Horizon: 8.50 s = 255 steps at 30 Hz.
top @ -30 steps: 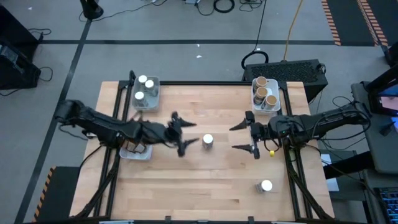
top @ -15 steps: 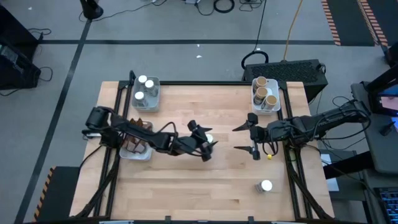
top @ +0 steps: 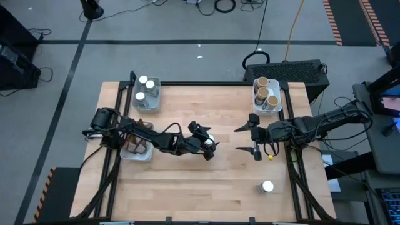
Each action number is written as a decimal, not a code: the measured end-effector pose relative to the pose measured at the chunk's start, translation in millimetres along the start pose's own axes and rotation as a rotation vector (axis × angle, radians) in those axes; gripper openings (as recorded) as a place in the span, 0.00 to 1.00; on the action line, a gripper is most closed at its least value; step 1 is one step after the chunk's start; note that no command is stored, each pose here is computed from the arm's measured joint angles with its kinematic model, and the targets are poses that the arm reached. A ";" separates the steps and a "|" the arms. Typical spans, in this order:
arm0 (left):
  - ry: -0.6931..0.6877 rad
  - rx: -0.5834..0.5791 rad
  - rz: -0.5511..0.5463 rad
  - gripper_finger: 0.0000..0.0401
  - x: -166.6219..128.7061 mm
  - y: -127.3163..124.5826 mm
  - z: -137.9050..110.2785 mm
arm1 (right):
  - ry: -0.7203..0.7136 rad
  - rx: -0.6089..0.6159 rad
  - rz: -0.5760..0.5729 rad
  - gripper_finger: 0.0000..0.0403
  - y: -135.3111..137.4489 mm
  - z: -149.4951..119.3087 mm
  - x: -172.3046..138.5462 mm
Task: Sort spices by type
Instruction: Put the white seasoning bottle into the gray bin
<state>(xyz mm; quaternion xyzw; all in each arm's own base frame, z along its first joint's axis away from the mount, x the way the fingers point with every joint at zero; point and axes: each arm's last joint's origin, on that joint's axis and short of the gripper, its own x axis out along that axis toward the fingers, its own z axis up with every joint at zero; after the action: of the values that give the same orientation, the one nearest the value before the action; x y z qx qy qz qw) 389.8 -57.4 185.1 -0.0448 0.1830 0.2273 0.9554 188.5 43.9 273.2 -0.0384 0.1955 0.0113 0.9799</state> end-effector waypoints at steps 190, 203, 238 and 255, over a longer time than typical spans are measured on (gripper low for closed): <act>-0.342 0.296 -0.411 0.82 -77.6 -54.3 32.6 | 0.738 0.909 0.729 0.59 154.8 -43.7 -15.3; -0.273 0.282 -0.423 0.82 -62.4 -64.4 10.8 | 0.905 0.958 0.345 0.13 191.8 -100.0 -41.6; -0.226 0.284 -0.410 0.82 -55.5 -60.5 5.6 | 0.423 0.158 -0.068 0.00 145.4 -112.9 47.8; -0.026 0.169 -0.266 0.82 -21.1 -20.0 0.4 | 0.299 0.103 0.099 0.00 37.8 -125.5 103.9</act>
<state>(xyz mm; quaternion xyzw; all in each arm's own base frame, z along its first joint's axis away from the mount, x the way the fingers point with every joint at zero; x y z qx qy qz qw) 381.5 -84.1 193.4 0.0151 0.1814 0.0832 0.9798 235.0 72.4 115.1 0.0201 0.3411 0.0435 0.9388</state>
